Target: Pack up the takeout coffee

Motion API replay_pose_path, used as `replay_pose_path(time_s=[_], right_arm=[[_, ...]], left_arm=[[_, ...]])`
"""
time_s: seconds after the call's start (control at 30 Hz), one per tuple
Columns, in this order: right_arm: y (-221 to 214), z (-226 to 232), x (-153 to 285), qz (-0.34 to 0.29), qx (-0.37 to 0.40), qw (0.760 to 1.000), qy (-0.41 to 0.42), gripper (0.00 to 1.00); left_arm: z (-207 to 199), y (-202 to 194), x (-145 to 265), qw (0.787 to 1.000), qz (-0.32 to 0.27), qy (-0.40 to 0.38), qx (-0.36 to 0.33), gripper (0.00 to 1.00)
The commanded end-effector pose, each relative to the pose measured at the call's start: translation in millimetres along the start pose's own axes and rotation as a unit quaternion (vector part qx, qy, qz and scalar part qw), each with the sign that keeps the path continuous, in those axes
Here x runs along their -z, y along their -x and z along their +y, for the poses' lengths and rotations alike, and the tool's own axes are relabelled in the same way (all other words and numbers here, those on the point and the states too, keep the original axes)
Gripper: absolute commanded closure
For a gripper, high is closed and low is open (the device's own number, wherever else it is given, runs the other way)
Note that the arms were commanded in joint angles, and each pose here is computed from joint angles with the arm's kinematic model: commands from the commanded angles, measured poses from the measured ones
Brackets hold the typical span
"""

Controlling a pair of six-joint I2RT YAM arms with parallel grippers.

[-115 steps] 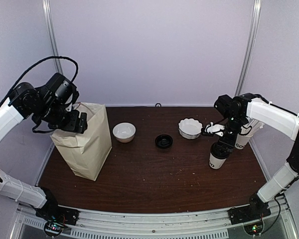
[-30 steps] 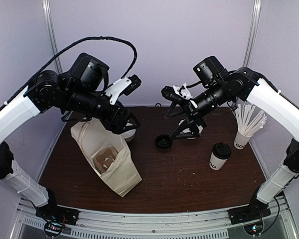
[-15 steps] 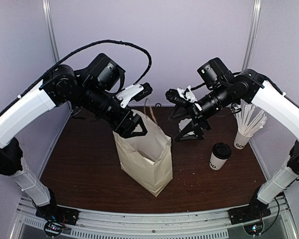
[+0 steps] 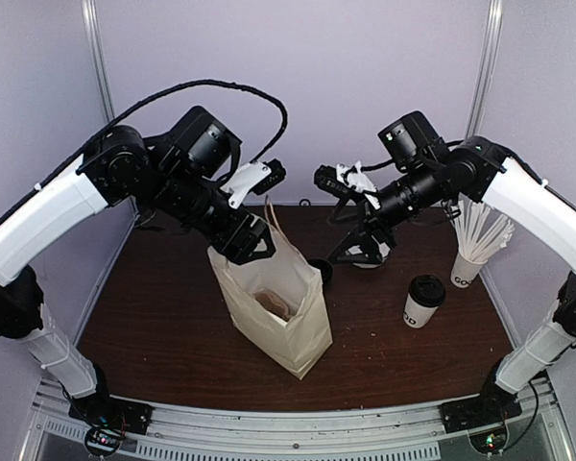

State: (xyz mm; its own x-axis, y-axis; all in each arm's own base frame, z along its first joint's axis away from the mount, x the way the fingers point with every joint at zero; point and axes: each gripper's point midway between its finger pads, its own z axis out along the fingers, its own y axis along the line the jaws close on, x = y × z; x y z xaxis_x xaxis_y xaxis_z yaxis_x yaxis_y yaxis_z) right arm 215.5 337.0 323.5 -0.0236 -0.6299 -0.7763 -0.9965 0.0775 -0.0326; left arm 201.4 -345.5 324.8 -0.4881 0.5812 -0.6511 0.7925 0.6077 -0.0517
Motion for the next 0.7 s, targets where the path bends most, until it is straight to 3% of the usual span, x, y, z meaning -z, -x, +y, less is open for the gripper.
replay_pose_path(time_s=[0.0,0.27,0.5,0.57,0.67], right_arm=[[15.7,4.5,4.5,-0.014,-0.022,1.000,-0.016,0.05],[17.5,-17.0,-21.7,0.012,-0.074,0.996,-0.053,0.10],[12.6,-42.2,-34.1,0.039,-0.108,0.989,-0.097,0.19],[9.7,-45.7,-39.0,0.045,-0.116,0.987,-0.100,0.25],[7.2,-47.2,-45.8,0.053,-0.124,0.986,-0.095,0.46]], left_arm=[[5.5,29.7,30.4,0.996,-0.086,0.015,-0.001,0.26],[14.6,47.0,70.6,0.981,-0.193,0.026,0.005,0.25],[30.7,36.1,83.0,0.979,-0.194,0.066,0.011,0.25],[35.4,33.6,86.6,0.977,-0.196,0.077,0.014,0.25],[40.8,28.6,91.1,0.976,-0.200,0.090,0.016,0.23]])
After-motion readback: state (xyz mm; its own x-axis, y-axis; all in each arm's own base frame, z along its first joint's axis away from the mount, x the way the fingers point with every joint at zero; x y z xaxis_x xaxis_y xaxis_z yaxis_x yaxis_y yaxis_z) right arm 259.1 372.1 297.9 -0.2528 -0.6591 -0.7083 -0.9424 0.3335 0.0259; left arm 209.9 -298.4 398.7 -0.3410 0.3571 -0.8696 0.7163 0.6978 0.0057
